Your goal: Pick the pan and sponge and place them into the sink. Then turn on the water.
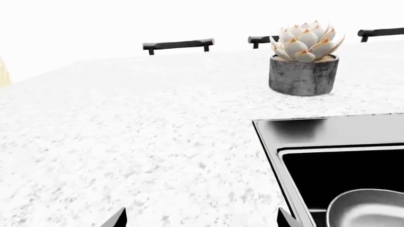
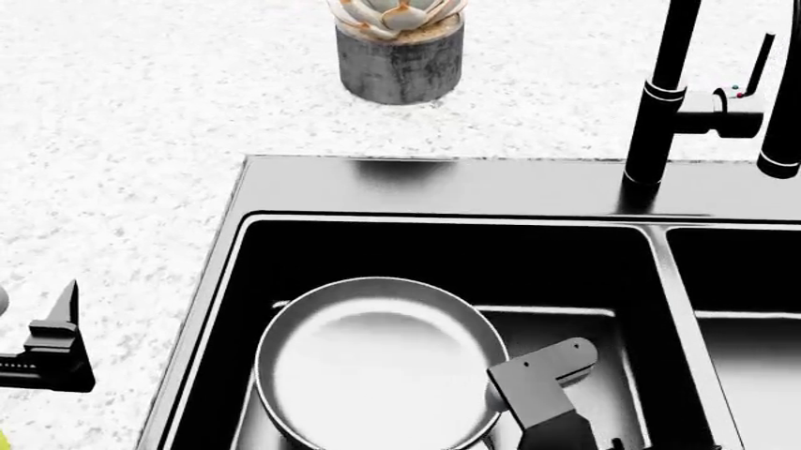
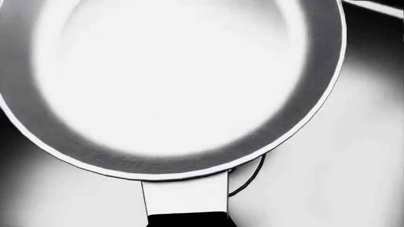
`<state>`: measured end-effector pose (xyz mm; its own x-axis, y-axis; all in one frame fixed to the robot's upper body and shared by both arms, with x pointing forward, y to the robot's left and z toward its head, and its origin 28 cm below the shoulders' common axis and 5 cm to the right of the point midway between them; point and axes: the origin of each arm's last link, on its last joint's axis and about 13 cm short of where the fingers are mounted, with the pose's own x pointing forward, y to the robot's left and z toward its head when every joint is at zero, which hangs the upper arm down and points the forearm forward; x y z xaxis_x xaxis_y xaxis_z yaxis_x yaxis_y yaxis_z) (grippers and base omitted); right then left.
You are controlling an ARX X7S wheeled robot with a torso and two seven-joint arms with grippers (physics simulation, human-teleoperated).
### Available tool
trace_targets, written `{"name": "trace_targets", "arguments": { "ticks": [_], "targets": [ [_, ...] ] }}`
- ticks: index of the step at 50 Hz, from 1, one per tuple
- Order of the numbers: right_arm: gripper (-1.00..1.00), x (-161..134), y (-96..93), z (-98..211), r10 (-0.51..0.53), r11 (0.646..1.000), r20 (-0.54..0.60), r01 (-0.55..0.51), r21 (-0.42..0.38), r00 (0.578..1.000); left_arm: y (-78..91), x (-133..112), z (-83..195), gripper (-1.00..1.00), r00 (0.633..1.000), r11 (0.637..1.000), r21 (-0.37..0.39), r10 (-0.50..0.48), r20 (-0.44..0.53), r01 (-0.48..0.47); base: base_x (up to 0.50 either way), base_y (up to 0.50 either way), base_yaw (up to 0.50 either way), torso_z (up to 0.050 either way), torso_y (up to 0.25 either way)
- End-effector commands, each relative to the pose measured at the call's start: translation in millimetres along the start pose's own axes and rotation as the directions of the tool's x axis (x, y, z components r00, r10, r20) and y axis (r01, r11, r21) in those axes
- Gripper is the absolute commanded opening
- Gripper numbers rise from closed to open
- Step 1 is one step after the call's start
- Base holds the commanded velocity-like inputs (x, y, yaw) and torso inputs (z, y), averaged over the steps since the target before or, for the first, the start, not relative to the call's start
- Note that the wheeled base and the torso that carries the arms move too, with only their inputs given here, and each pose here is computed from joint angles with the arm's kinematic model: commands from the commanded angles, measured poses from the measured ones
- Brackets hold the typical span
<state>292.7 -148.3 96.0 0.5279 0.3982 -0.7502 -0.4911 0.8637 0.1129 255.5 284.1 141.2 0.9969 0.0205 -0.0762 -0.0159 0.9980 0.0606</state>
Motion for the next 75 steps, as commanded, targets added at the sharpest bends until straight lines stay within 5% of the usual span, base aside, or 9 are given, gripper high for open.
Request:
{"name": "trace_targets", "arguments": {
  "ticks": [1, 29, 30, 38, 67, 70, 71, 72, 75],
  "targets": [
    [-1.0, 16, -4.6, 8, 0.05, 0.999, 0.006, -0.05, -0.003, 0.999, 1.1, 0, -2, 1.0, 1.0, 1.0, 0.0, 0.003, -0.005, -0.003, 0.0, 0.0, 0.0, 0.0, 0.0],
    [-1.0, 29, -6.8, 7, 0.048, 0.999, -0.02, -0.048, 0.025, 0.999, -0.2, 1, -7, 1.0, 1.0, 1.0, -0.004, 0.001, -0.016, -0.002, 0.0, 0.0, 0.0, 0.0, 0.001],
    [1.0, 28, -7.5, 8, 0.043, 0.999, -0.017, -0.043, 0.025, 0.999, -1.5, 1, -6, 1.0, 1.0, 1.0, -0.004, 0.003, -0.015, -0.003, 0.0, 0.0, 0.0, 0.0, 0.0],
    [1.0, 26, -7.3, 8, 0.033, 0.999, -0.006, -0.033, 0.026, 0.999, 1.3, 1, -6, 1.0, 1.0, 1.0, -0.004, 0.002, -0.013, -0.002, 0.0, 0.0, 0.0, 0.0, 0.0],
    [1.0, -70, 14.3, 50, 0.004, 0.997, 0.163, 0.009, -0.076, 0.987, -0.6, 1, -3, 1.0, 1.0, 1.0, -0.001, -0.003, -0.011, 0.003, 0.0, 0.0, 0.0, 0.0, 0.0],
    [1.0, -82, 16.1, 53, -0.031, 0.996, 0.235, 0.051, -0.078, 0.971, 0.5, 1, -3, 1.0, 1.0, 1.0, -0.001, 0.0, -0.01, 0.0, 0.0, 0.0, 0.0, 0.0, 0.0],
    [1.0, -100, 13.6, 37, -0.175, 0.982, 0.42, 0.189, 0.009, 0.891, -0.7, -7, 6, 1.0, 0.996, 0.998, 0.021, 0.063, -0.058, -0.062, 0.0, 0.0, 0.0, 0.0, 0.0],
    [1.0, -110, 19.1, 34, -0.182, 0.979, 0.49, 0.204, 0.009, 0.853, -1.4, -10, 9, 1.0, 0.996, 0.998, 0.022, 0.065, -0.057, -0.064, 0.0, 0.0, 0.0, 0.0, 0.0],
    [1.0, -115, 20.3, 34, -0.21, 0.972, 0.535, 0.235, 0.023, 0.818, -1.8, -18, 15, 1.0, 0.995, 0.997, 0.02, 0.07, -0.068, -0.069, 0.0, 0.0, 0.0, 0.0, 0.0]
  ]
}}
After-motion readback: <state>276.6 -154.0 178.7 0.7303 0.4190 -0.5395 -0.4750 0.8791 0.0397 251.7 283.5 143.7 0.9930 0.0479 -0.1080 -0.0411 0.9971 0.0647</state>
